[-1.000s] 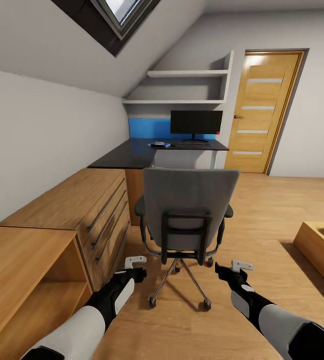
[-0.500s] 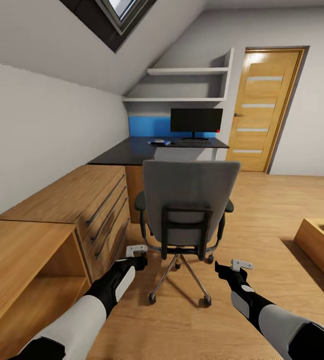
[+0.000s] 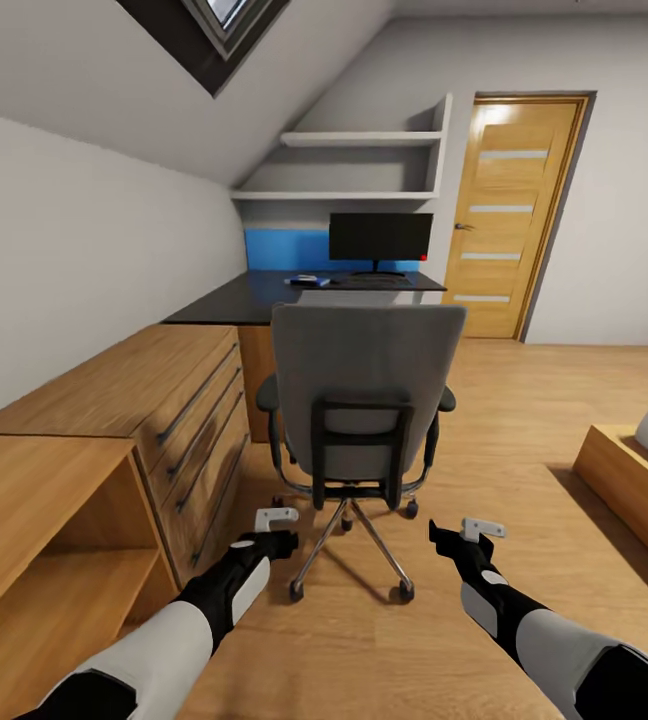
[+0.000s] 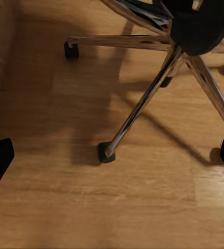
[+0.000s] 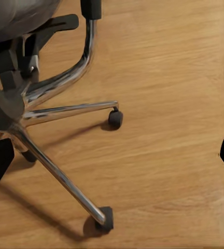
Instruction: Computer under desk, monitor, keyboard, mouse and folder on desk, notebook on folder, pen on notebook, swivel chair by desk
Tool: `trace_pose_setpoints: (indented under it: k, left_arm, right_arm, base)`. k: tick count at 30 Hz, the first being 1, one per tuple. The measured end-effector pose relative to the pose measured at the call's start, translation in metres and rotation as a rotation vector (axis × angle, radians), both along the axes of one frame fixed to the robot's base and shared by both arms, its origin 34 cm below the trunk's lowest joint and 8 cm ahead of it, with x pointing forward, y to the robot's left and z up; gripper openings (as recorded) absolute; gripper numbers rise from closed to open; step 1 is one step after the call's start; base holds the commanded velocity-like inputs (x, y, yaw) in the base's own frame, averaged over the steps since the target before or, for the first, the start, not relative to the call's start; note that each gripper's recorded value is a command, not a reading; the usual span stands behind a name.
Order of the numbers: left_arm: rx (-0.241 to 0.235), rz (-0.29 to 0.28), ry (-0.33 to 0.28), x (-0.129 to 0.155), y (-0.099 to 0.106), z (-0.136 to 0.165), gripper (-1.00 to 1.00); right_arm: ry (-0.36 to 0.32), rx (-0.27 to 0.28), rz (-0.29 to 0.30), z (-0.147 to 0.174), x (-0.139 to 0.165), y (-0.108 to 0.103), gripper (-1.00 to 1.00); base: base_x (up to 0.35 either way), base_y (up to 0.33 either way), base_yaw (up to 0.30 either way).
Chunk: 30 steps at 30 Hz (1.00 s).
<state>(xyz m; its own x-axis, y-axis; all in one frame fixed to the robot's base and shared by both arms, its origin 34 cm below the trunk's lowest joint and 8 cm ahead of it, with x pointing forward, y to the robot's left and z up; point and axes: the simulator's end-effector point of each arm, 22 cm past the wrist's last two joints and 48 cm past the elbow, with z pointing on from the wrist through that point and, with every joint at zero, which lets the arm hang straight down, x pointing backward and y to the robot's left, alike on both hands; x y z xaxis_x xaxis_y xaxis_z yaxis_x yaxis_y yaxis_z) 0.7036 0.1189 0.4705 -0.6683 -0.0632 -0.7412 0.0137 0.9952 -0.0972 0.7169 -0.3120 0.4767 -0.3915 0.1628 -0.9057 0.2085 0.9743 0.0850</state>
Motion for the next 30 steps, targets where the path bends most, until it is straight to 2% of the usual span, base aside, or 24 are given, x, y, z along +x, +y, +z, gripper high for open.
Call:
trace_pose_setpoints:
  k: [16,22,24,30]
  left_arm:
    - [-0.002,-0.002,-0.016,-0.008,-0.001,-0.034,1.0]
    - [-0.02,0.022,-0.109,0.005,0.001,-0.018,1.0]
    - [-0.024,0.03,-0.141,0.009,0.002,-0.013,1.0]
    - [-0.021,0.03,-0.15,0.008,0.003,-0.014,1.0]
  right_arm:
    - [-0.005,0.001,0.004,-0.034,-0.008,0.003,1.0]
    - [-0.011,0.001,0.012,-0.032,-0.006,0.007,1.0]
    - [-0.015,0.008,0.019,-0.032,-0.006,0.015,1.0]
    - [-0.062,0.005,0.033,-0.022,-0.002,0.026,1.0]
  base:
    - [0.0,0.0,-0.023]
    - [0.0,0.0,0.0]
    - [0.0,0.0,0.0]
    - [0.016,0.0,0.0]
